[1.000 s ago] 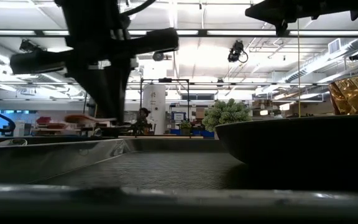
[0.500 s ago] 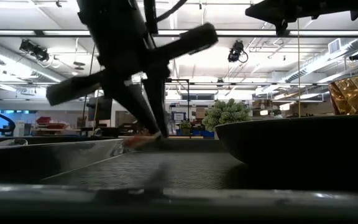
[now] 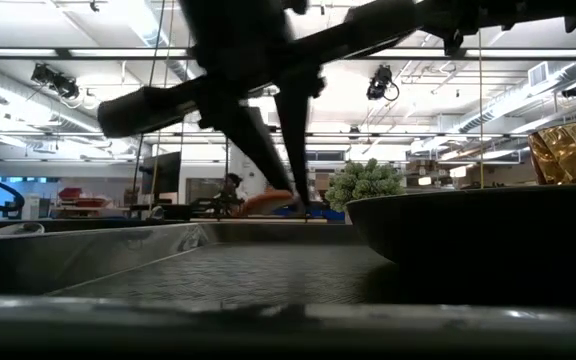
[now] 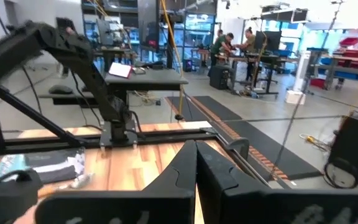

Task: Pick and place plate/cup/fork/spoon on tray
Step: Put the orange fork on the black tray on the left of the black plate

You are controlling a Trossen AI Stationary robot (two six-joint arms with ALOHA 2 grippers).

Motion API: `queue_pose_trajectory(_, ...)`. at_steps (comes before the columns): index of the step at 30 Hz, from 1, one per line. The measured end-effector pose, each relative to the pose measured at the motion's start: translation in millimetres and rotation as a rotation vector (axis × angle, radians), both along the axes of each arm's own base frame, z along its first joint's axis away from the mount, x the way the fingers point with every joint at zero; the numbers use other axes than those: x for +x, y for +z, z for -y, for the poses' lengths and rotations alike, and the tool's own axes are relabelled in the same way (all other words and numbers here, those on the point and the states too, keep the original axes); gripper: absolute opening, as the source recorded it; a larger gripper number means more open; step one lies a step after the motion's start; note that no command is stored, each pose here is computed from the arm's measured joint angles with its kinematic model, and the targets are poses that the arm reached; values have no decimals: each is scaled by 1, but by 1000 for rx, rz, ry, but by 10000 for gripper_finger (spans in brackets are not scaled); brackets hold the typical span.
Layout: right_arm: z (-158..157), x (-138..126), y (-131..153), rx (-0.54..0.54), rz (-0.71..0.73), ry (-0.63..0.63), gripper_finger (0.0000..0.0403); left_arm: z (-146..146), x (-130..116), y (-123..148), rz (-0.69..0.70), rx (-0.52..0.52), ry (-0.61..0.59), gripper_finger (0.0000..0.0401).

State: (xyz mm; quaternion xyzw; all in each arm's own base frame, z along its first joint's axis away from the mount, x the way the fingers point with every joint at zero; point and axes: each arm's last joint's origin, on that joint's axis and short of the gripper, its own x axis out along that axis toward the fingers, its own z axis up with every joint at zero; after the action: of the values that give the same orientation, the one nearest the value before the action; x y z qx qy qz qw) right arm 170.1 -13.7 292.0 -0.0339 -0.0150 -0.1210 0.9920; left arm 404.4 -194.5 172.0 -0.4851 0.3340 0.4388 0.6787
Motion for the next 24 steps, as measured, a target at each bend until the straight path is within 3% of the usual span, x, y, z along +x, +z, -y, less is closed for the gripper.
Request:
queue_pose_trajectory(7, 0, 0, 1, 11, 9, 14, 7, 4, 9, -10, -122, 1, 0, 18)
queue_pose_trajectory(24, 0, 0, 1, 14, 13, 15, 7, 8, 19, -15, -38, -30, -10, 18)
